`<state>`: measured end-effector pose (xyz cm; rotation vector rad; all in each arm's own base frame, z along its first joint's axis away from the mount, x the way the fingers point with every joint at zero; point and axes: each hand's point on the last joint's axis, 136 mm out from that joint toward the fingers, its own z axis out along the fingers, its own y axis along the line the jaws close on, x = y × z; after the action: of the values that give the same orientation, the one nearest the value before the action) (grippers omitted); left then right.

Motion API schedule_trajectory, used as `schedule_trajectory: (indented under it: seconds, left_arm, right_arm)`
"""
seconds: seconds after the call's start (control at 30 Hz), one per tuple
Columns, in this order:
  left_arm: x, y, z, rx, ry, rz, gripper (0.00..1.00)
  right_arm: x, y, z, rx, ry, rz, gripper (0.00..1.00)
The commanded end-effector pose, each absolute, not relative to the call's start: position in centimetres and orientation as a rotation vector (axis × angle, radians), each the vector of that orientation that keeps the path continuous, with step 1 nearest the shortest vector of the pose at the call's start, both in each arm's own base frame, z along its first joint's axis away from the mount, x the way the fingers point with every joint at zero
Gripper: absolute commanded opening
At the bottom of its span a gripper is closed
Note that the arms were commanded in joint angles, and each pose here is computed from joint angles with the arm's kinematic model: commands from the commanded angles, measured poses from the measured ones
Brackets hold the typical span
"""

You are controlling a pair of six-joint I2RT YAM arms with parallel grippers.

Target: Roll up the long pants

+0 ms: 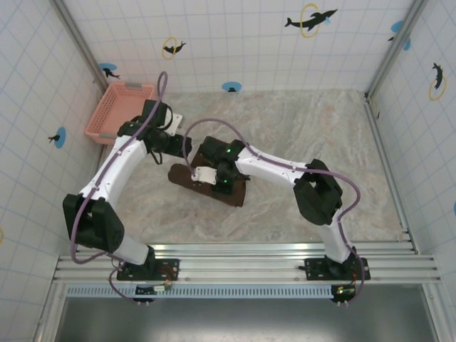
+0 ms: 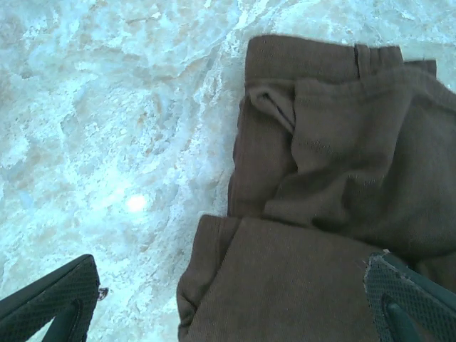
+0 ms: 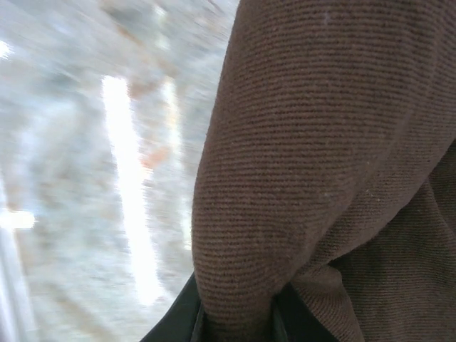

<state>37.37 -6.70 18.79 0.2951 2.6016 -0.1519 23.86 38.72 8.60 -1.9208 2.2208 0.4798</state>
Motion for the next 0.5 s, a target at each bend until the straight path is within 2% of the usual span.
schedule_trajectory:
  seconds: [0.0, 0.13, 0.47]
  left_arm:
    - [35.9, -6.3, 18.4, 0.328, 2.635, -0.131, 0.97]
    - [35.2, -6.6, 17.5, 0.331, 2.655, -0.167, 0.97]
    - [34.7, -8.3, 16.1, 0.334, 2.676, -0.308, 0.97]
  right_arm:
    - [22.2, 39.2, 13.2, -1.684, 2.331, 1.012, 0.01]
    - [25.8, 39.1, 14.0, -1.32, 2.371, 1.333, 0.02]
    - [31.1, 38.8, 10.1, -0.921, 2.531, 1.606, 0.02]
